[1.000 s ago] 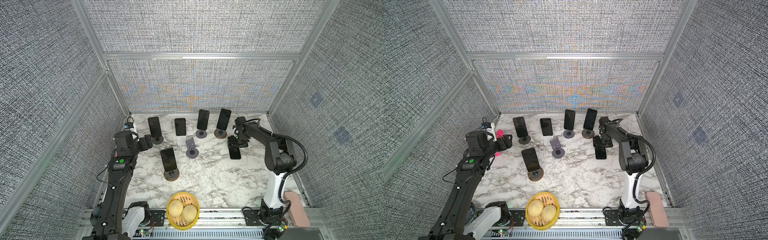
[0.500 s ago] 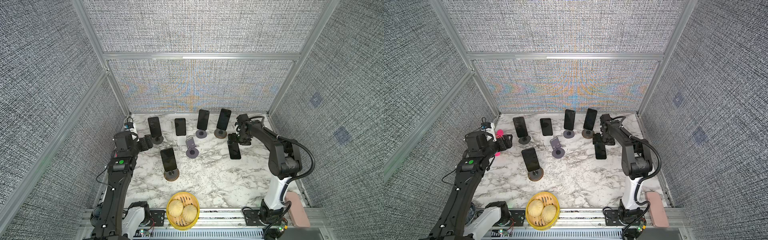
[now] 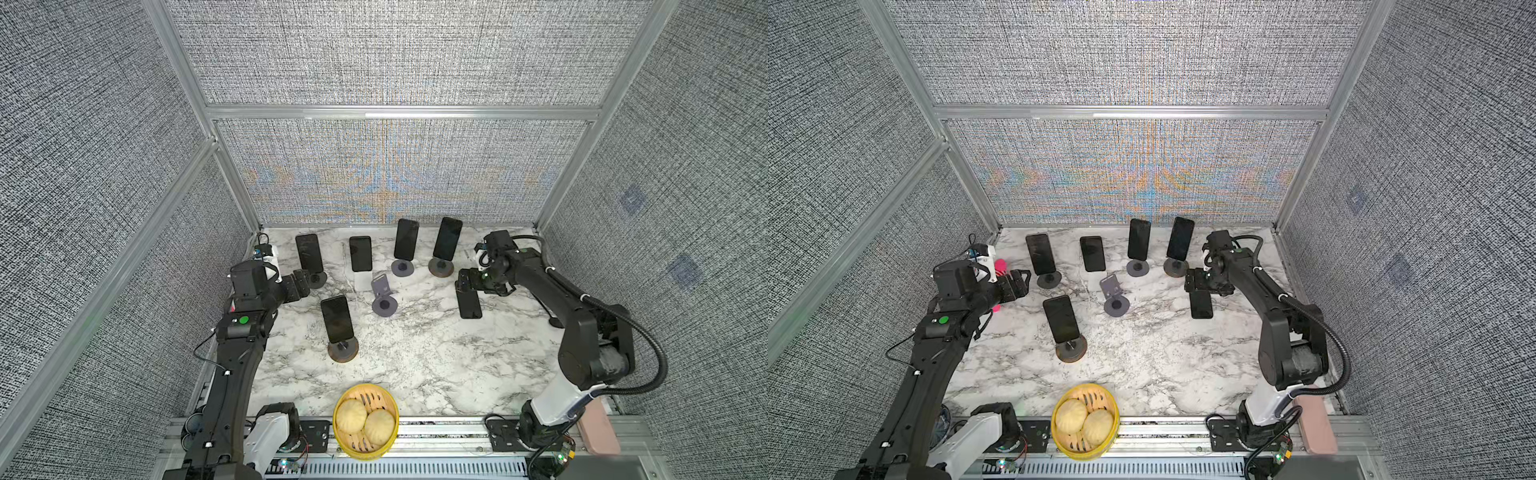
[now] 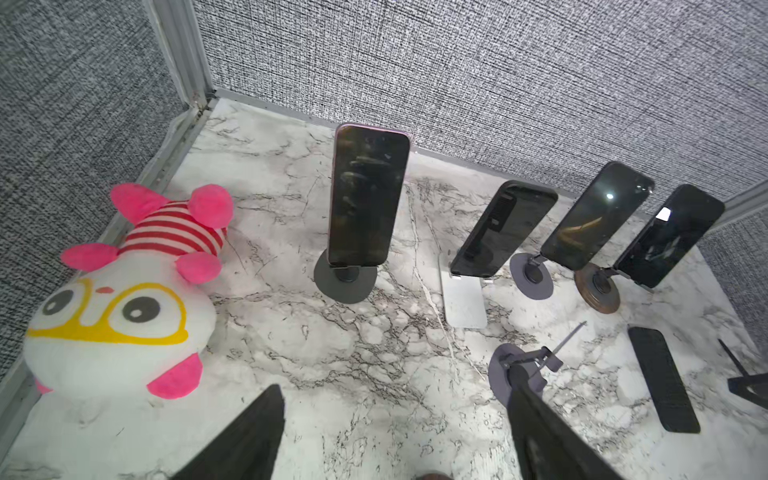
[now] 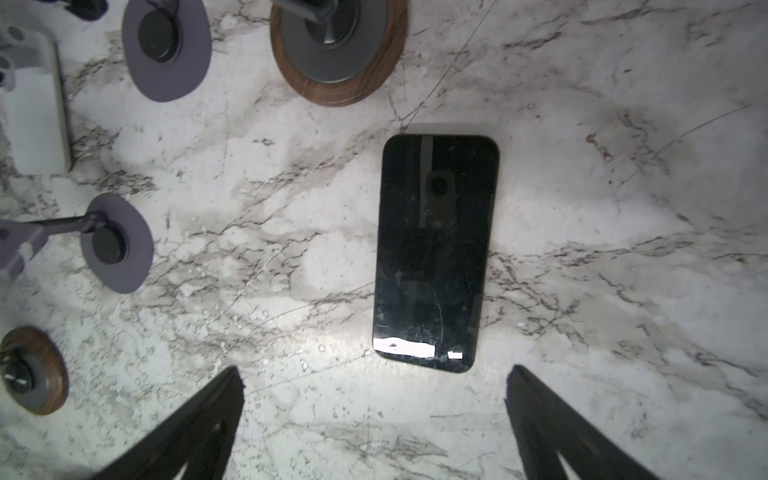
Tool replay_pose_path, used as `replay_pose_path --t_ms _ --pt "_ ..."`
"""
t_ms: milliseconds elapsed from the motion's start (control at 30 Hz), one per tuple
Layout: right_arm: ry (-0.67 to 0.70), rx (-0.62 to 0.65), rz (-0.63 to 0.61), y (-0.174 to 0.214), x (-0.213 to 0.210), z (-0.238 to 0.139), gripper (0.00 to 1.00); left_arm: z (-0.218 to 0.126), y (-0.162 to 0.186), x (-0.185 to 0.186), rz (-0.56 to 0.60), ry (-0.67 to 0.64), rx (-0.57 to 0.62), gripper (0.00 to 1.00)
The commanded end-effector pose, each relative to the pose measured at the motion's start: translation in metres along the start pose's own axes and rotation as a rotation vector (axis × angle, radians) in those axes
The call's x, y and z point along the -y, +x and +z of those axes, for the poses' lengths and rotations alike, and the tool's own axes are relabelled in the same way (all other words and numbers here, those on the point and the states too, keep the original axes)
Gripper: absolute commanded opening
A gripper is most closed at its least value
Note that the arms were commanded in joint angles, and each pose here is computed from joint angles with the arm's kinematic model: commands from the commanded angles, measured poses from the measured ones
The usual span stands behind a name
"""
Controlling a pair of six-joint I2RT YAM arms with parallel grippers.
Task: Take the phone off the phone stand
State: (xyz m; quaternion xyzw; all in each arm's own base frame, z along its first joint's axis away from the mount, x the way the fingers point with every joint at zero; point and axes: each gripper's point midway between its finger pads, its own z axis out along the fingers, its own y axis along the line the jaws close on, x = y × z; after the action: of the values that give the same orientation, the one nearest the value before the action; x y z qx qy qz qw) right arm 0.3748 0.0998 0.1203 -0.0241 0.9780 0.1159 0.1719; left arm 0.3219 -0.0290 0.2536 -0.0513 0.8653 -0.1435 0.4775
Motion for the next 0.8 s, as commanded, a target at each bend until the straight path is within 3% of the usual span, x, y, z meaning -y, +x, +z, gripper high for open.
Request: replay_pose_path --t_ms 0,100,267,467,633,767 --pt "-0.049 -0.007 -0.011 0.009 -0.010 -0.003 0.99 -0.017 0.007 0.005 0.018 -0.042 0.013 0.99" --pt "-0.055 -0.006 -0.013 0.017 -0.016 -0.002 0.99 -0.047 0.007 0.014 0.062 -0.119 0.100 0.99" --pt "-0.067 0.008 -0.010 0.022 -0.023 0.000 0.99 -0.073 0.019 0.029 -0.011 -0.142 0.137 0.99" --pt "-0.064 0.018 0.004 0.028 -0.028 0.003 0.99 -0.050 0.027 0.063 0.030 -0.168 0.137 0.99" --pt "-0.116 0.031 0.031 0.039 -0.040 0.006 0.99 -0.020 0.046 0.076 -0.009 -0.173 0.067 0.99" --pt "-0.113 0.034 0.025 0.044 -0.040 0.003 0.99 -0.007 0.056 0.080 0.028 -0.190 -0.003 0.99"
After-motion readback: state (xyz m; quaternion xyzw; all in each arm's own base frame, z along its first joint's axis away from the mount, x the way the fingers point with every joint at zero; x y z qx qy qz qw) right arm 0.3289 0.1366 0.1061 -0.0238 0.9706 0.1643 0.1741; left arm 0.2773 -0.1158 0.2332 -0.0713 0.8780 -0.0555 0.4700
